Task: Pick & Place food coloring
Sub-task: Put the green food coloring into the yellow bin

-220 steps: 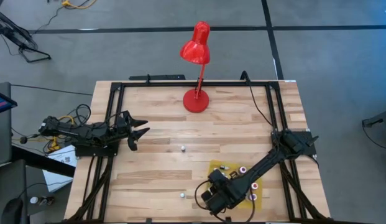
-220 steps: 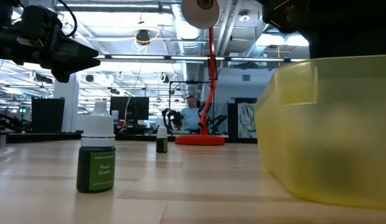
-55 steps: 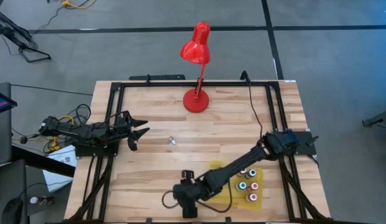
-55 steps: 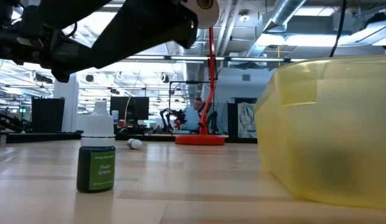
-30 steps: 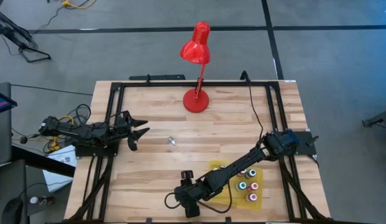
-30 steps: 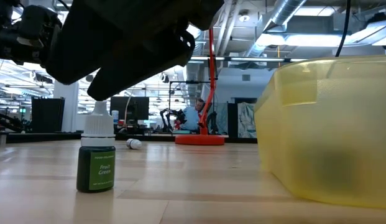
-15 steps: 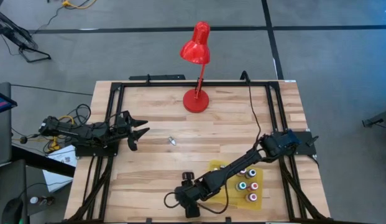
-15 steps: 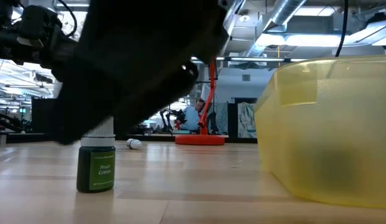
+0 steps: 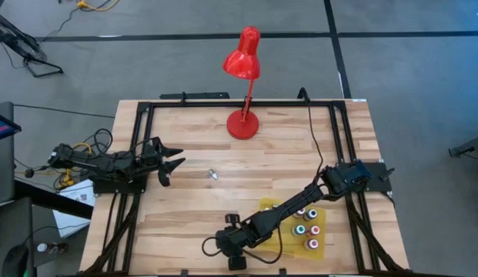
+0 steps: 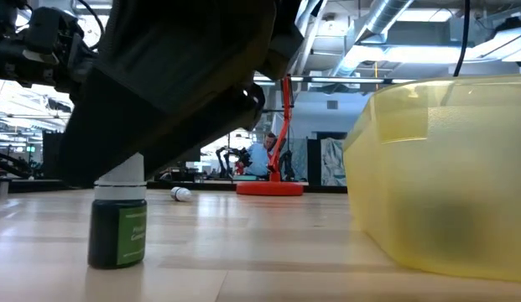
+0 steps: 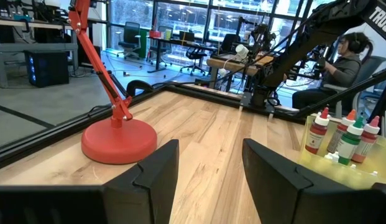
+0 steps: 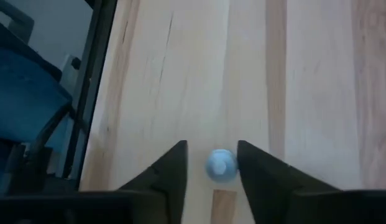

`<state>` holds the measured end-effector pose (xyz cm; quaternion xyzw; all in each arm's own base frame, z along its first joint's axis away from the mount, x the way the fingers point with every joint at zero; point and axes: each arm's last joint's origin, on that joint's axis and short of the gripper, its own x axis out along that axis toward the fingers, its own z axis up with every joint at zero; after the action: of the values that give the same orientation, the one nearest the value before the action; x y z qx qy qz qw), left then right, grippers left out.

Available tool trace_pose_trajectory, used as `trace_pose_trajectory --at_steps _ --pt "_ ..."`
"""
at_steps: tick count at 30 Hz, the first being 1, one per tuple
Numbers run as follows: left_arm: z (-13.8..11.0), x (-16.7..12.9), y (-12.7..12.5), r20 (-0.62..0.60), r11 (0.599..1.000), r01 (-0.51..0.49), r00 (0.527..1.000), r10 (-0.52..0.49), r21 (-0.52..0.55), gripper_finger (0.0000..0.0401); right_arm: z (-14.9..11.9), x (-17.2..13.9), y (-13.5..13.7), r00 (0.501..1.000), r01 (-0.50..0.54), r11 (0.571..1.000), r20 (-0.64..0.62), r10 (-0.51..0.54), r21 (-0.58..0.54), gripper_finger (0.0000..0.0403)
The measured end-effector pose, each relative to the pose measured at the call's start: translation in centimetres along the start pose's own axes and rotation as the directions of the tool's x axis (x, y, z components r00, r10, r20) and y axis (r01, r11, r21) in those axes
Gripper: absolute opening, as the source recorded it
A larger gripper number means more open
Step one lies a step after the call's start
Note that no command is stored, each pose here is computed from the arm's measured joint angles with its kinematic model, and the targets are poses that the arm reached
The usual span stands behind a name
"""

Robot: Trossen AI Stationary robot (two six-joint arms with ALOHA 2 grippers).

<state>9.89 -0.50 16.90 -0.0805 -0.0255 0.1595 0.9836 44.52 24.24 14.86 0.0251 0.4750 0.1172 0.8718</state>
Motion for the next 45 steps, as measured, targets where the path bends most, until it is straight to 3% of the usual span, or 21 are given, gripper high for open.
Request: trace_pose_trajectory --at_steps 8,15,21,25,28,31,35,41,45 --pt "0.0 0.0 0.0 0.000 1.000 0.000 1.000 0.000 0.000 0.0169 0.1 0.0 -0.2 0.999 -0.027 0.998 -0.017 0.028 0.053 0.0039" --pt "0.0 0.0 0.0 0.000 1.000 0.000 1.000 0.000 0.000 0.0169 0.4 -1.0 -0.6 1.000 0.023 0.997 -0.010 -0.022 0.072 0.0039" --pt "0.0 0.0 0.0 0.000 1.000 0.000 1.000 0.000 0.000 0.0169 2.1 -6.2 -0.2 0.983 0.150 0.985 0.092 -0.157 0.086 0.0046" --pt "0.0 0.0 0.0 0.000 1.000 0.000 1.000 0.000 0.000 0.0169 2.5 -10.0 -0.2 0.964 0.221 0.958 0.105 -0.243 0.182 0.0046" --pt "0.0 0.0 0.0 0.000 1.000 0.000 1.000 0.000 0.000 0.0169 1.3 -12.2 -0.2 0.944 0.313 0.901 0.002 -0.329 0.301 0.0046" --pt "0.0 0.0 0.0 0.000 1.000 0.000 1.000 0.000 0.000 0.0169 -0.9 -13.3 0.2 0.884 0.460 0.789 -0.127 -0.450 0.407 0.0046" --pt "0.0 0.0 0.0 0.001 1.000 0.000 1.000 0.000 0.000 0.0169 -3.7 -14.4 2.1 0.813 0.574 0.643 -0.256 -0.523 0.508 0.0046" --pt "0.0 0.0 0.0 0.000 1.000 0.000 1.000 0.000 0.000 0.0169 -6.6 -15.8 4.9 0.753 0.633 0.471 -0.346 -0.560 0.614 0.0047" --pt "0.0 0.0 0.0 0.000 1.000 0.000 1.000 0.000 0.000 0.0169 -7.7 -16.0 6.2 0.748 0.623 0.418 -0.347 -0.566 0.661 0.0047"
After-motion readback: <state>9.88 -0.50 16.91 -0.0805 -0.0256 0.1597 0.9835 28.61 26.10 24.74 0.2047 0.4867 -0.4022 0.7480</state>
